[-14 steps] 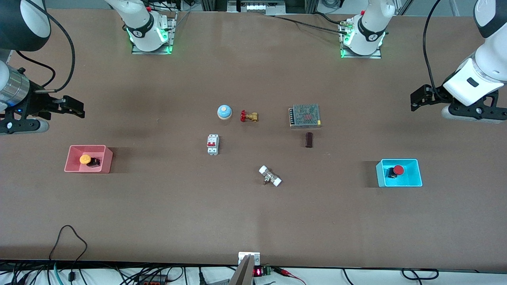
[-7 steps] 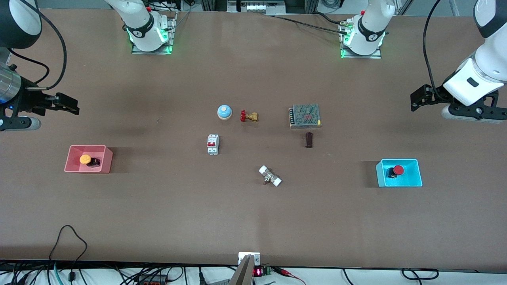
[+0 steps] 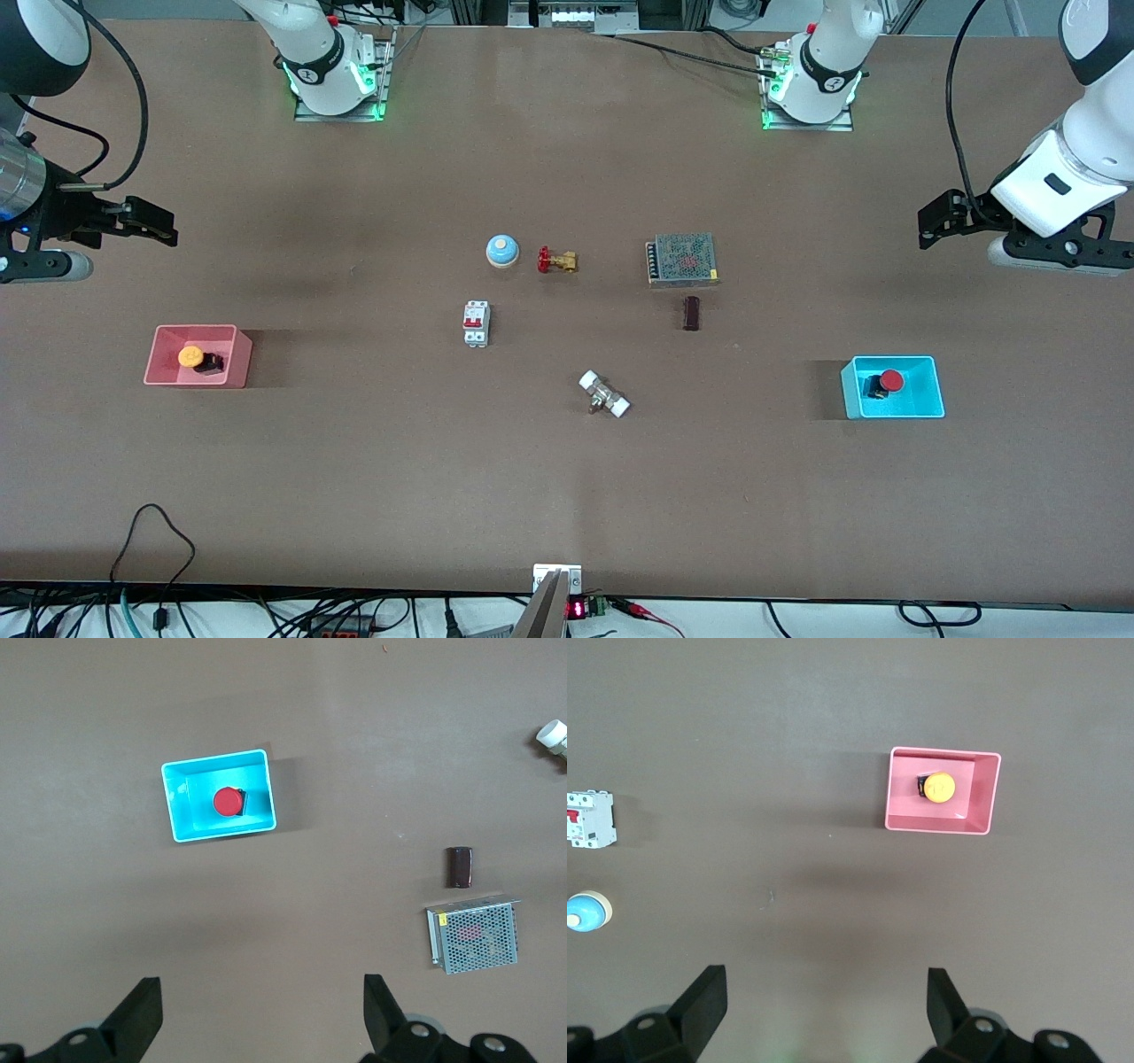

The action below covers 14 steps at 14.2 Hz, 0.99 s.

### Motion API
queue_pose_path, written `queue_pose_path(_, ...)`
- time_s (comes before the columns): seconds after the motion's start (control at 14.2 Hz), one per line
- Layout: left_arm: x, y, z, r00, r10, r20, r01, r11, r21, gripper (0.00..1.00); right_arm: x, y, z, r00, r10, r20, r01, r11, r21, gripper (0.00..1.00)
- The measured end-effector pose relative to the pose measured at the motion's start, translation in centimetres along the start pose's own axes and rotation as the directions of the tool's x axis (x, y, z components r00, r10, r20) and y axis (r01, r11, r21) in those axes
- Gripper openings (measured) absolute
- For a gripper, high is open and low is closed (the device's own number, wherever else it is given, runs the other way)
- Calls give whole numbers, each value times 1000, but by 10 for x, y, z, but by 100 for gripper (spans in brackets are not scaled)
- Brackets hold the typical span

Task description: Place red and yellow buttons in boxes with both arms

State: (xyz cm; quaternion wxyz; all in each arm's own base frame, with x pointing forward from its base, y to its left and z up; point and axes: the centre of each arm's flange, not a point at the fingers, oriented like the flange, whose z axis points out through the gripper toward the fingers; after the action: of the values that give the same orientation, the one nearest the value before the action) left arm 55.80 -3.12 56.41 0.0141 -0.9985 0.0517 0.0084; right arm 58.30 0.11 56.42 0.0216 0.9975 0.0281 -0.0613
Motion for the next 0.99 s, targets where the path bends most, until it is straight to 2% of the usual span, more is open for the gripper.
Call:
queue_pose_path(0.71,0,0,0,1000,0,0,0,1000,0,100,0,10,2,1000,23,5,-23,1000,1,100)
queue_pose_path(0.99,0,0,0,1000,0,0,0,1000,0,100,0,9,2,1000,25,5,-25,999,20,100)
